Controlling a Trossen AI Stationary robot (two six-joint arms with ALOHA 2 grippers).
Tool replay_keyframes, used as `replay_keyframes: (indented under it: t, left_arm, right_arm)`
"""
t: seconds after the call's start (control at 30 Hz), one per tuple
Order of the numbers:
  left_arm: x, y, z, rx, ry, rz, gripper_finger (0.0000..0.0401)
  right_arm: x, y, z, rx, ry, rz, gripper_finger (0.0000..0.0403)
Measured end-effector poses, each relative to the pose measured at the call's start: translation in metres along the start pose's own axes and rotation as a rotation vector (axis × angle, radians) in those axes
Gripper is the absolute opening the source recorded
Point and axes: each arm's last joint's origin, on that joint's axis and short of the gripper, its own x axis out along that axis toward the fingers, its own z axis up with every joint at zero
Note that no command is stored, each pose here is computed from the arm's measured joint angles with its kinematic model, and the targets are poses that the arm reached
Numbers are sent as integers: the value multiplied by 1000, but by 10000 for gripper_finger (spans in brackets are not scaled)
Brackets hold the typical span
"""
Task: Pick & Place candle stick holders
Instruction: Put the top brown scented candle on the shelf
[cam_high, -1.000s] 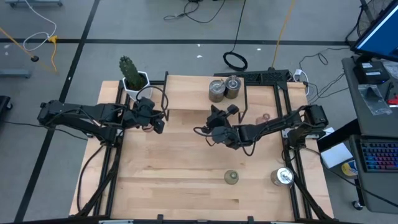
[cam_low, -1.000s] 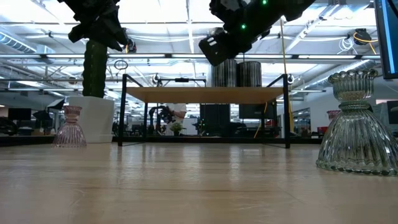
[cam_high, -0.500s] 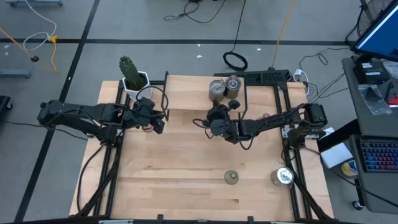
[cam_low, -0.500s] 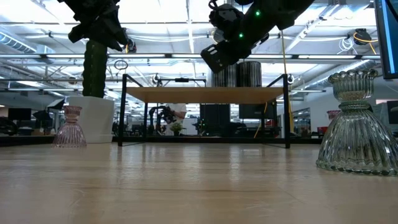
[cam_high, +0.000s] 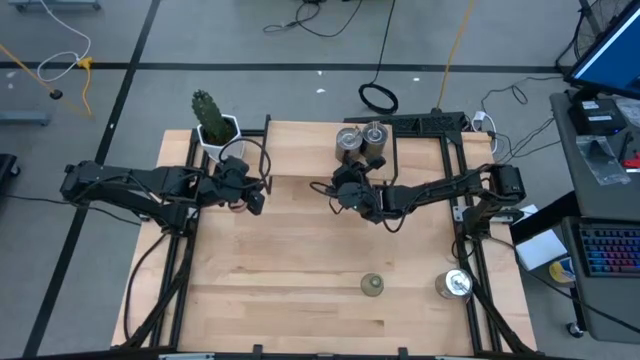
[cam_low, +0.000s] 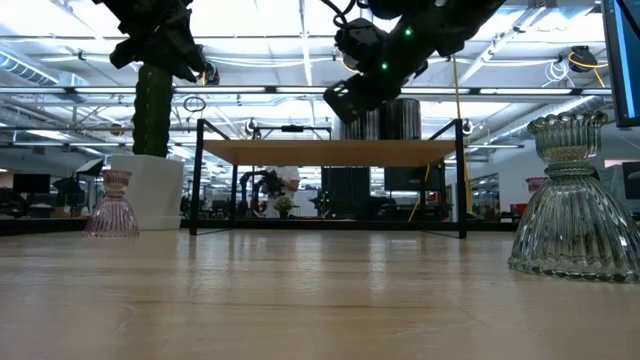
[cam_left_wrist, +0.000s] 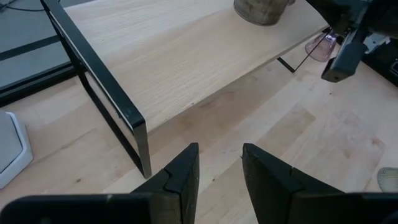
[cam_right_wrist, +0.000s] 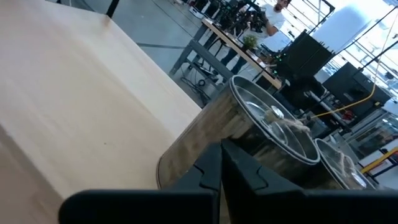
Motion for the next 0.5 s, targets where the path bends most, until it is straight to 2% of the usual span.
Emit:
replay_keyframes:
  t: [0.5]
  left_arm:
    - [0,0,0,0,0,0,122]
  right_arm:
    - [4,-2,0,2,7,-10,0]
